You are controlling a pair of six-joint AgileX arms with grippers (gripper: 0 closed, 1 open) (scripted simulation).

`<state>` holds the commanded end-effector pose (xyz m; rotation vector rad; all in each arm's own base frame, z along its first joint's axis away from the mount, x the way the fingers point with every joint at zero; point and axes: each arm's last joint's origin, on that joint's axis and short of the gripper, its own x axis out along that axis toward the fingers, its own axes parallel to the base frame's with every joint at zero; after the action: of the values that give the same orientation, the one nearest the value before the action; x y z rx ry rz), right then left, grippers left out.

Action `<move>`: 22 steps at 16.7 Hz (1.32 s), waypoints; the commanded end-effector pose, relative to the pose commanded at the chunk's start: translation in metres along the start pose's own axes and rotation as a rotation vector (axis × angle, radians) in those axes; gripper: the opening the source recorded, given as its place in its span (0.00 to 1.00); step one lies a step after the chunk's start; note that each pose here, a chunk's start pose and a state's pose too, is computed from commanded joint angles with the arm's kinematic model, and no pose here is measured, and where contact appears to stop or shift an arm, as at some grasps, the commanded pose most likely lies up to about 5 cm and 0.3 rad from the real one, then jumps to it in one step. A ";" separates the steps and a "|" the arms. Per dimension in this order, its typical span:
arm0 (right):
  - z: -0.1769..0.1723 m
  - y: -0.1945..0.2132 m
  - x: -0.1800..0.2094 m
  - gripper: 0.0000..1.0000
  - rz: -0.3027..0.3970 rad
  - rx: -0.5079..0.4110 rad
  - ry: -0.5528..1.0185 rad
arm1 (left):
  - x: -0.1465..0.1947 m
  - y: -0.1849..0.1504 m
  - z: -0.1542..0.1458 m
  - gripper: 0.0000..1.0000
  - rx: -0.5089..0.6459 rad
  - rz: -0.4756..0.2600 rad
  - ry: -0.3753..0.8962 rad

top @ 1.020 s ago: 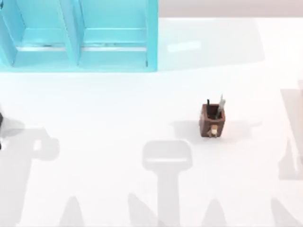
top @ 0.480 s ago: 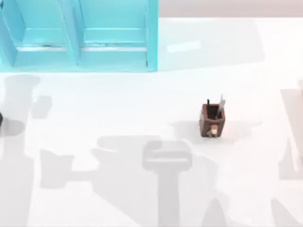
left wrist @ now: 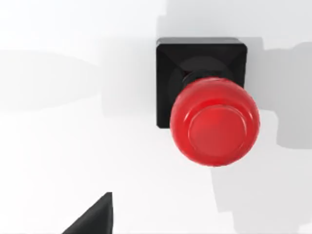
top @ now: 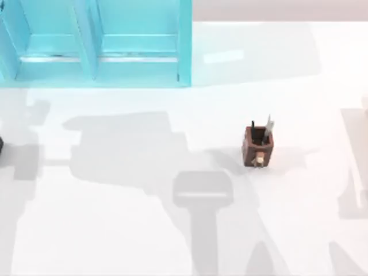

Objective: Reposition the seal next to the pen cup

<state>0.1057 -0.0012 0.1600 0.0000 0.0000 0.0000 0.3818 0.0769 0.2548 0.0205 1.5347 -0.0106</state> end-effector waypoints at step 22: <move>0.000 0.000 0.000 1.00 0.000 0.000 0.000 | 0.106 0.004 0.006 1.00 0.000 -0.007 0.036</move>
<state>0.1057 -0.0012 0.1600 0.0000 0.0000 0.0000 0.3917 0.0818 0.1491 0.0155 1.5712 -0.0160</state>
